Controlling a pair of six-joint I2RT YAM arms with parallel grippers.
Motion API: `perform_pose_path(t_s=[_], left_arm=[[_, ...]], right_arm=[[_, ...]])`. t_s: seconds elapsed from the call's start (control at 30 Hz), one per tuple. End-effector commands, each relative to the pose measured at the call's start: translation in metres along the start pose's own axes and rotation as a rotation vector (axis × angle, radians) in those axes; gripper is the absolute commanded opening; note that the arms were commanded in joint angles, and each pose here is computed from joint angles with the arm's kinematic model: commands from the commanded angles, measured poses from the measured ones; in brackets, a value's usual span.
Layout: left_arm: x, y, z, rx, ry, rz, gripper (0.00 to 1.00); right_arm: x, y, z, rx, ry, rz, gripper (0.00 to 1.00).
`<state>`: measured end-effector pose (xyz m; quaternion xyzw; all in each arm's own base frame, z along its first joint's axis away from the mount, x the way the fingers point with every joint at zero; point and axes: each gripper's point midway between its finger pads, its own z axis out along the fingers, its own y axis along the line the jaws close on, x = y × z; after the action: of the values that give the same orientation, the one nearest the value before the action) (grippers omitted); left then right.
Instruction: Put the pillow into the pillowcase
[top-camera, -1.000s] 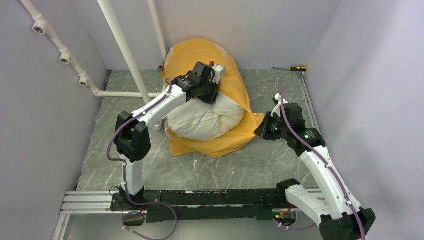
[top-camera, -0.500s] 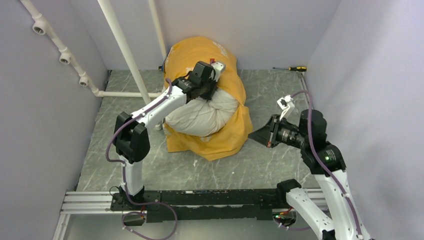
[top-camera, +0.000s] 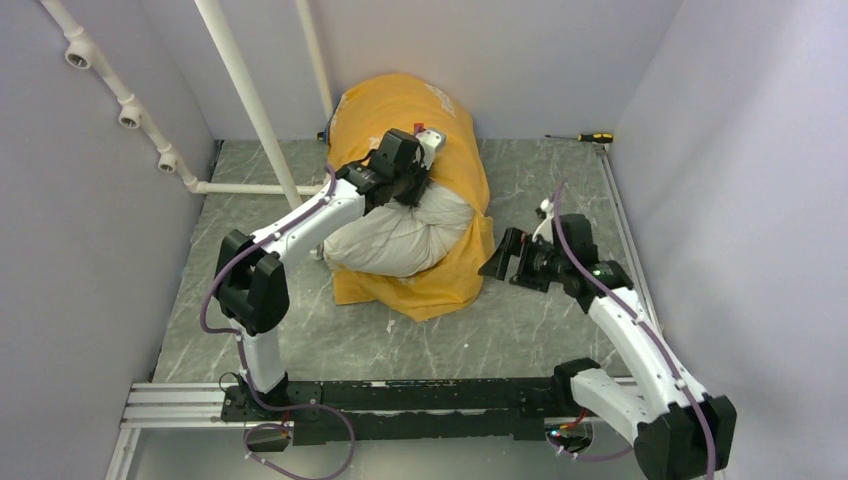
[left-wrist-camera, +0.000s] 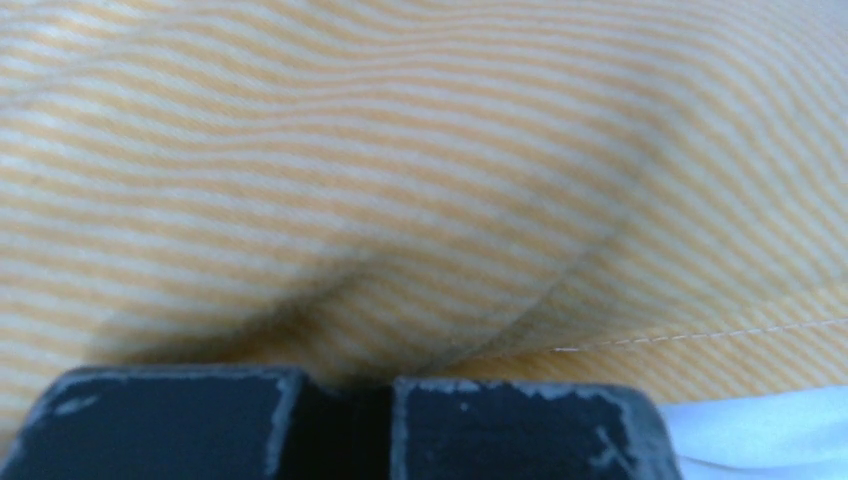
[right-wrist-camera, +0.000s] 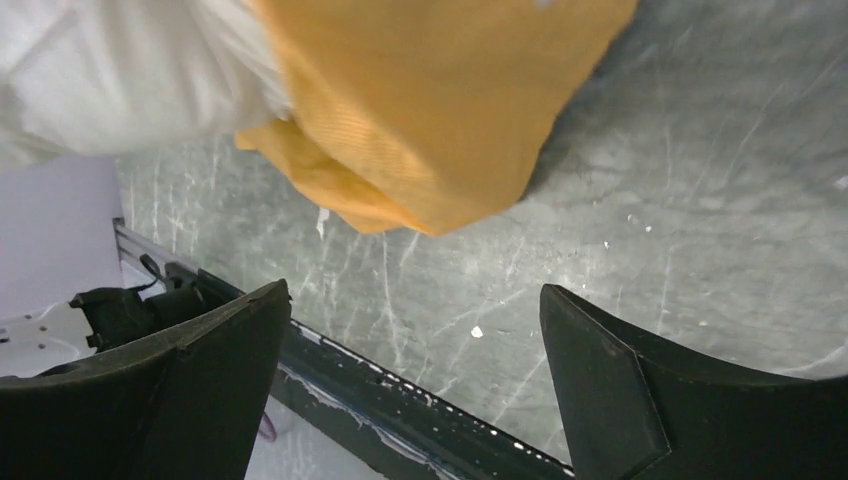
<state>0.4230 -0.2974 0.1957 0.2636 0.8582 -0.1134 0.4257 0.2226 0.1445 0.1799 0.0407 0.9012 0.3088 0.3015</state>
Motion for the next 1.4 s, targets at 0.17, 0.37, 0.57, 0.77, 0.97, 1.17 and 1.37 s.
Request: perform_pose_path(t_s=[0.17,0.37,0.57,0.77,0.97,1.17,1.37], left_arm=[[-0.008,0.062,-0.001,-0.116,-0.027,-0.118,0.00],[-0.016,0.049,-0.009,-0.007,-0.056,-0.156,0.00],[-0.018,0.041,-0.019,0.047,-0.101,-0.166,0.00],[0.000,0.048,-0.012,0.002,-0.059,-0.146,0.00],[-0.014,0.025,-0.009,0.057,-0.111,-0.134,0.00],[-0.057,-0.045,-0.030,0.269,-0.241,-0.112,0.00],[-0.115,-0.124,-0.081,0.508,-0.354,-0.073,0.00]], right_arm=[[0.049,0.000,0.074,-0.266,0.072,0.210,1.00],[0.070,0.003,0.119,-0.269,0.080,0.283,0.89],[0.037,0.023,0.133,-0.369,-0.025,0.309,0.00],[-0.020,0.081,0.046,-0.484,-0.218,0.159,0.00],[-0.068,0.145,-0.039,-0.611,-0.336,0.006,0.00],[-0.127,0.197,-0.108,-0.653,-0.495,-0.142,0.00],[-0.195,0.265,-0.208,-0.721,-0.734,-0.338,0.00]])
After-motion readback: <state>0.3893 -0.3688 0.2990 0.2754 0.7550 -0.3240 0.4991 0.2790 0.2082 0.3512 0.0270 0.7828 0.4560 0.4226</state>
